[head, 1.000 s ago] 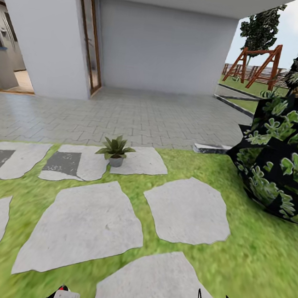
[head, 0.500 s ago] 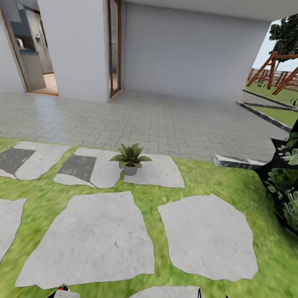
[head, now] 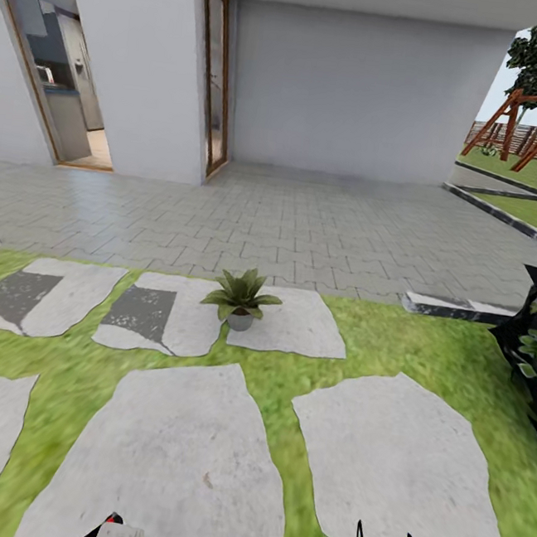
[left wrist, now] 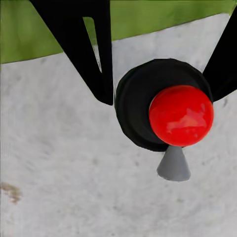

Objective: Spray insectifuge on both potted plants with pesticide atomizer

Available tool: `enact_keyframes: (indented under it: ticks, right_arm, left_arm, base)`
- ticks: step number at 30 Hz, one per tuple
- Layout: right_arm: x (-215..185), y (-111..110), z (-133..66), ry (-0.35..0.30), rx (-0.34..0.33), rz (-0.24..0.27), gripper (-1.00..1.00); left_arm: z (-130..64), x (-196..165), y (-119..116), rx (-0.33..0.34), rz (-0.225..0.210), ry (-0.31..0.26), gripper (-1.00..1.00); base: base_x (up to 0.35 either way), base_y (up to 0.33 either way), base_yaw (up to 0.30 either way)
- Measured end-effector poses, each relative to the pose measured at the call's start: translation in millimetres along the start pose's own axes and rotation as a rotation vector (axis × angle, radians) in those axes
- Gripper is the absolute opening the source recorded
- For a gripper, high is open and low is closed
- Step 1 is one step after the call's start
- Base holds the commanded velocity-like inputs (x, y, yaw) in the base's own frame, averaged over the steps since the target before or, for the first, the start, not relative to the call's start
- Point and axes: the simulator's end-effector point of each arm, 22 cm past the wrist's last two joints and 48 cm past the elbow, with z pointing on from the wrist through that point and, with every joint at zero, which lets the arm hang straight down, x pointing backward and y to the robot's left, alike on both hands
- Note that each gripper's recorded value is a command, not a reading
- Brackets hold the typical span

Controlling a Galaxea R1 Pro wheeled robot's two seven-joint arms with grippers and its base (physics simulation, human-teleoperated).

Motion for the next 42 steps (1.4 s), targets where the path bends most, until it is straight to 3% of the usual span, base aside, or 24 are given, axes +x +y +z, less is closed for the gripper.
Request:
enact_keyframes:
  ticks: [15, 24, 36, 38, 39, 40, 41, 42]
  right_arm:
    - [0, 0, 0.0, -0.001, 0.000, 0.001, 1.00]
    - [0, 1, -0.1, -0.001, -0.002, 0.001, 1.00]
    - [3, 4, 0.1, 0.014, -0.017, -0.014, 1.00]
    - [14, 22, -1.1, 0.059, -0.096, -0.066, 1.00]
    - [19, 51, 0.1, 0.093, -0.232, -0.131, 1.00]
    - [12, 69, 5.7, 0.087, -0.310, -0.151, 1.00]
    - [-3, 101, 14.8, 0.080, -0.455, -0.197, 1.00]
    - [-13, 119, 19.7, 0.086, -0.541, -0.227, 1.00]
  left_arm:
    - [-0.4, 1, 0, 0.000, 0.000, 0.003, -1.00]
    - [-1.5, 7, 0, 0.000, 0.000, 0.013, -1.00]
    - [-1.3, 7, -3, 0.009, 0.009, 0.015, -1.00]
    - [-0.8, 6, -10, 0.029, 0.024, 0.017, -1.00]
    - [1.1, 2, -16, 0.062, 0.063, 0.015, -1.00]
    - [1.4, 1, -25, 0.108, 0.099, 0.015, -1.00]
    - [0.7, -3, -48, 0.239, 0.153, 0.021, -1.00]
    - [2.9, -12, -58, 0.326, 0.180, 0.031, -1.00]
  base:
    - [0.340, 0.000, 0.002]
    - [0.339, -0.008, 0.235]
    - [0.210, -0.099, 0.017]
    - [0.005, -0.003, 0.000]
    - [0.001, -0.001, 0.000]
    - [0.000, 0.000, 0.000]
    - [0.000, 0.000, 0.000]
    - [0.000, 0.000, 0.000]
